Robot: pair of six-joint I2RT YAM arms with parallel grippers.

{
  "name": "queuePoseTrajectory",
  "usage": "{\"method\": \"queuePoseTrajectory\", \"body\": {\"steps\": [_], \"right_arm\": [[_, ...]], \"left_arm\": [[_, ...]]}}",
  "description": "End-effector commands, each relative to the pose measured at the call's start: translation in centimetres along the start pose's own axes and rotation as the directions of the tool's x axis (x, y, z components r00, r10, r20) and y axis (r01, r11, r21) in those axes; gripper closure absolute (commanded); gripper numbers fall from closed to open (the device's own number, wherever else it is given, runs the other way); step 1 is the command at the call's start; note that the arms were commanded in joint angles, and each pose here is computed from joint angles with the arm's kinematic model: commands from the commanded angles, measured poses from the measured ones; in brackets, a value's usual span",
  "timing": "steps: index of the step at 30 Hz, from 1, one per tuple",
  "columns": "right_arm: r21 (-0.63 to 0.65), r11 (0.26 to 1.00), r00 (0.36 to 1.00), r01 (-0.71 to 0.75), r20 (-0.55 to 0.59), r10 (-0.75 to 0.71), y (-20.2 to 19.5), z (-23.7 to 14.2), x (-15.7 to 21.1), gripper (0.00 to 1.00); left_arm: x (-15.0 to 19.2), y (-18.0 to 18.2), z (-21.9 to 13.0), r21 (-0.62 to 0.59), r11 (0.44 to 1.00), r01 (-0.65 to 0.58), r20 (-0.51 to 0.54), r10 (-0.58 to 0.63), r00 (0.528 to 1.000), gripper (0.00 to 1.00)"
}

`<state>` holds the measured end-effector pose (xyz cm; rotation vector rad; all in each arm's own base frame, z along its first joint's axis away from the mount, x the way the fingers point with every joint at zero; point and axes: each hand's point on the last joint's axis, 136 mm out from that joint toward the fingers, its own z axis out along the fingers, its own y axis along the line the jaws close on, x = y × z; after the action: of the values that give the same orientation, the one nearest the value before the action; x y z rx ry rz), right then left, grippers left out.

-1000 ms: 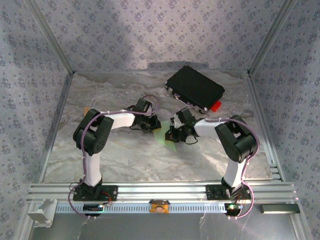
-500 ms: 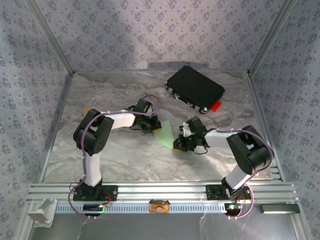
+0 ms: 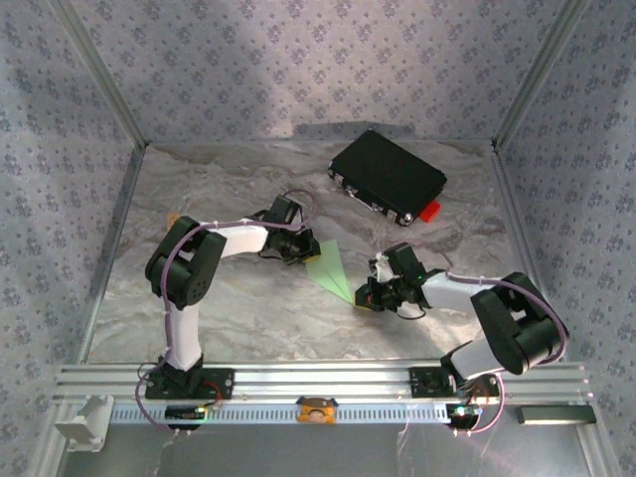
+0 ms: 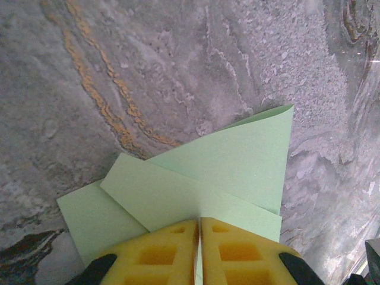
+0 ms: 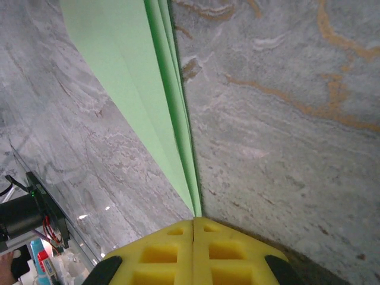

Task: Fold a paper plane with a square sheet of paper (pick it up from the middle)
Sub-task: Fourth fold the wing at the center of the table.

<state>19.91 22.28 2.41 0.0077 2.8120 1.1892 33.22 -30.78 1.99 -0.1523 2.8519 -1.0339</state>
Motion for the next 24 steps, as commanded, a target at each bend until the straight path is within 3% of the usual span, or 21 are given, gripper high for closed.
{"method": "queuePoseTrajectory", "body": {"steps": [1,8,11,24], "right_arm": [[-0.009,0.999,0.999,-0.032,0.013,0.032,0.8,-0.5,-0.6,0.95],[0.019,0.996,0.996,-0.089,0.033,0.088,0.7,-0.6,-1.4,0.72],[0.022,0.993,0.993,-0.116,0.027,0.115,0.1,-0.5,-1.2,0.67],[0.01,0.99,0.989,-0.138,-0.047,0.138,0.1,0.9,-0.3,0.66]], "left_arm": [[1.9,3.7,1.1,-0.11,0.992,0.06,-0.052,-0.066,0.996,0.89],[1.9,3.2,1.1,-0.082,0.994,0.075,-0.051,-0.08,0.996,0.89],[1.9,3.2,1.1,-0.081,0.994,0.079,-0.051,-0.083,0.995,0.89],[1.8,2.9,1.0,-0.071,0.994,0.083,-0.05,-0.087,0.995,0.89]]}}
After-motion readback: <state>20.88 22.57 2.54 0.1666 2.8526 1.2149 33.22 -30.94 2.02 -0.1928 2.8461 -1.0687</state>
